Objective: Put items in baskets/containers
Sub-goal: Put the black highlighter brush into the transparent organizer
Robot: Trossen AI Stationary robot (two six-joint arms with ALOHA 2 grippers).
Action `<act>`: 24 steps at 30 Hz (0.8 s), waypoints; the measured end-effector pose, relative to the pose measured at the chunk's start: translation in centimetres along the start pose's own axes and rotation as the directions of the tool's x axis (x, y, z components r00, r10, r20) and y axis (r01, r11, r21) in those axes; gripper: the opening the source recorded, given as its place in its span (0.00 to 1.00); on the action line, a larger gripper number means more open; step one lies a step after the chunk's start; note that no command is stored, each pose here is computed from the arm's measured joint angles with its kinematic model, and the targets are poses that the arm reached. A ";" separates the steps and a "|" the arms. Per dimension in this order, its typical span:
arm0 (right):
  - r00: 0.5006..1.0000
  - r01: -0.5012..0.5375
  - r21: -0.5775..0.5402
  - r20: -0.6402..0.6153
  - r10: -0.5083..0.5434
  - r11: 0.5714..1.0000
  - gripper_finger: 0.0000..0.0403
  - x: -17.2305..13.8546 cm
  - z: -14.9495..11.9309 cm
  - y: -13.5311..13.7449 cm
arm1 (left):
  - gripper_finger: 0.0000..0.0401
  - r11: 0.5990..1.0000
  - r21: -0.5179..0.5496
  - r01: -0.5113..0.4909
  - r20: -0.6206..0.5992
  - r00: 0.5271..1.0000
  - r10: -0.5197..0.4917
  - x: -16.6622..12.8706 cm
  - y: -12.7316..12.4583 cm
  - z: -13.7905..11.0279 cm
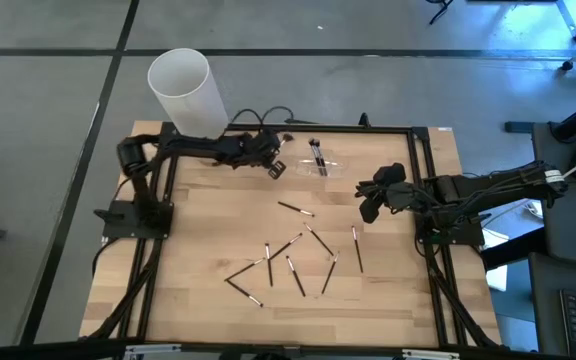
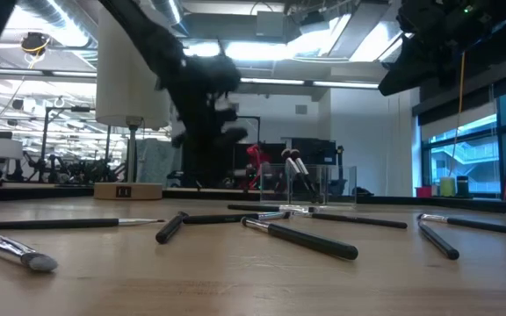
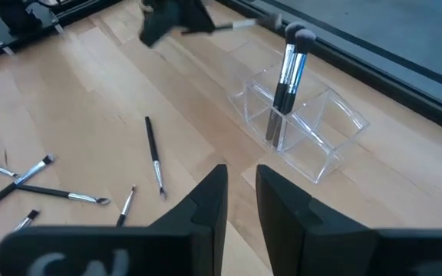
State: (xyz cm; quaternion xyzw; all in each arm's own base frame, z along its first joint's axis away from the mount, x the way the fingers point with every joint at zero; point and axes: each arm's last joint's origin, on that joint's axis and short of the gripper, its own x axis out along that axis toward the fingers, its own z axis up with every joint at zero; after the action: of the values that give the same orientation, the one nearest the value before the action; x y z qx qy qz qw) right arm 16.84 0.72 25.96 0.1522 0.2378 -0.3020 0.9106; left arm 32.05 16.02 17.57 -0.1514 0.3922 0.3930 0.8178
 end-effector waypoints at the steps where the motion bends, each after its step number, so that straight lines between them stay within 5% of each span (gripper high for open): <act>1: 1.000 0.000 0.000 0.000 0.000 1.000 0.17 0.0 0.0 0.0 | 0.07 1.000 0.001 0.002 0.014 1.000 -0.002 -0.8 0.0 0.2; 11: 0.986 -0.060 0.141 0.163 0.036 0.988 0.17 1.7 -1.1 0.4 | 0.08 0.991 0.031 0.133 0.267 0.954 -0.136 -9.2 -3.2 1.8; 14: 0.939 -0.188 0.174 0.321 0.125 0.967 0.17 2.4 -1.1 0.5 | 0.08 0.984 0.065 0.168 0.338 0.924 -0.180 -10.7 -5.1 1.6; 19: 0.769 -0.470 0.144 0.550 0.324 0.871 0.22 2.6 -1.4 -0.2 | 0.08 0.967 0.096 0.234 0.432 0.866 -0.253 -12.1 -8.4 1.0; 24: 0.768 -0.429 0.180 0.589 0.253 0.885 0.31 3.4 -3.1 -1.7 | 0.08 0.946 0.127 0.298 0.490 0.810 -0.321 -12.8 -10.7 0.4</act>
State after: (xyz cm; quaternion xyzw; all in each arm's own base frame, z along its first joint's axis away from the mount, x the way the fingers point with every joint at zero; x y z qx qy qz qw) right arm 17.13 -0.97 21.37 0.2384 -0.1154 -0.1930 0.9448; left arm 35.50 2.67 26.91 -0.0871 0.1431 0.2715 0.9477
